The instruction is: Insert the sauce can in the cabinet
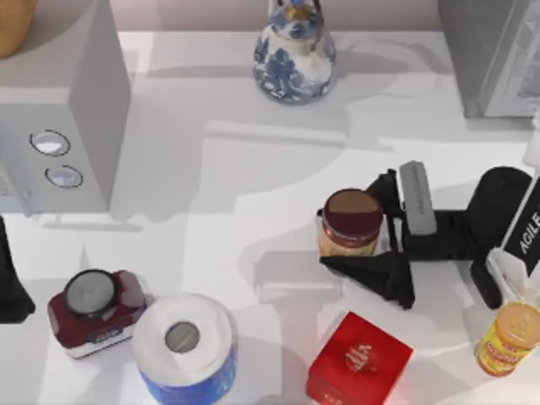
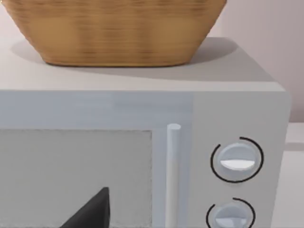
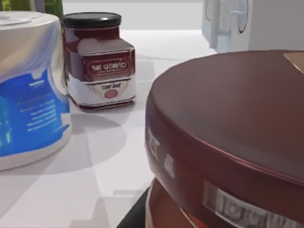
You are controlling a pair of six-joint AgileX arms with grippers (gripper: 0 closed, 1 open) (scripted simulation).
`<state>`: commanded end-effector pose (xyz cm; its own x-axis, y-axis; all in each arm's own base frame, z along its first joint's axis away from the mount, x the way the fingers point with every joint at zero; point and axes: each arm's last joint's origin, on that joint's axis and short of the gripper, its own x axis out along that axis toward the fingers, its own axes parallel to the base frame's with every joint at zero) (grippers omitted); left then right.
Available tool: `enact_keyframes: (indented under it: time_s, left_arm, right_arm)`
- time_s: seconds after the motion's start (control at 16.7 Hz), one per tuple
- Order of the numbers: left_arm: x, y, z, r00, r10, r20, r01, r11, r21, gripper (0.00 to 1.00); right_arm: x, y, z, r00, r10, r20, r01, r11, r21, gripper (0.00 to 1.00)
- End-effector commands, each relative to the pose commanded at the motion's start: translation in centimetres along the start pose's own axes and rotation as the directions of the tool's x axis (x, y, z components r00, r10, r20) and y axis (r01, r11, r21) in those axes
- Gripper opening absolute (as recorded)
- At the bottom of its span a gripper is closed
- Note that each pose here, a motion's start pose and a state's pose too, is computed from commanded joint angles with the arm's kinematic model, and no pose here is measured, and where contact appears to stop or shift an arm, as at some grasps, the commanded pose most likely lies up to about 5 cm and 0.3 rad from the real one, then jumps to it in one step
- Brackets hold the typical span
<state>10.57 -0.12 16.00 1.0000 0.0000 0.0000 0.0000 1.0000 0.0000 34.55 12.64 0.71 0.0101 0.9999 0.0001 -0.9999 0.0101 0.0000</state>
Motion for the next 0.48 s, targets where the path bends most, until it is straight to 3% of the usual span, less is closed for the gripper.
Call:
enact_keyframes:
  time_s: [0.48]
  left_arm:
    - [0.00, 0.00, 0.00, 1.000, 0.000, 0.000, 0.000, 1.000, 0.000, 1.00]
  right_arm:
    - [-0.61, -0.85, 0.49, 1.000, -0.006, 0.000, 0.006, 1.000, 0.003, 0.00]
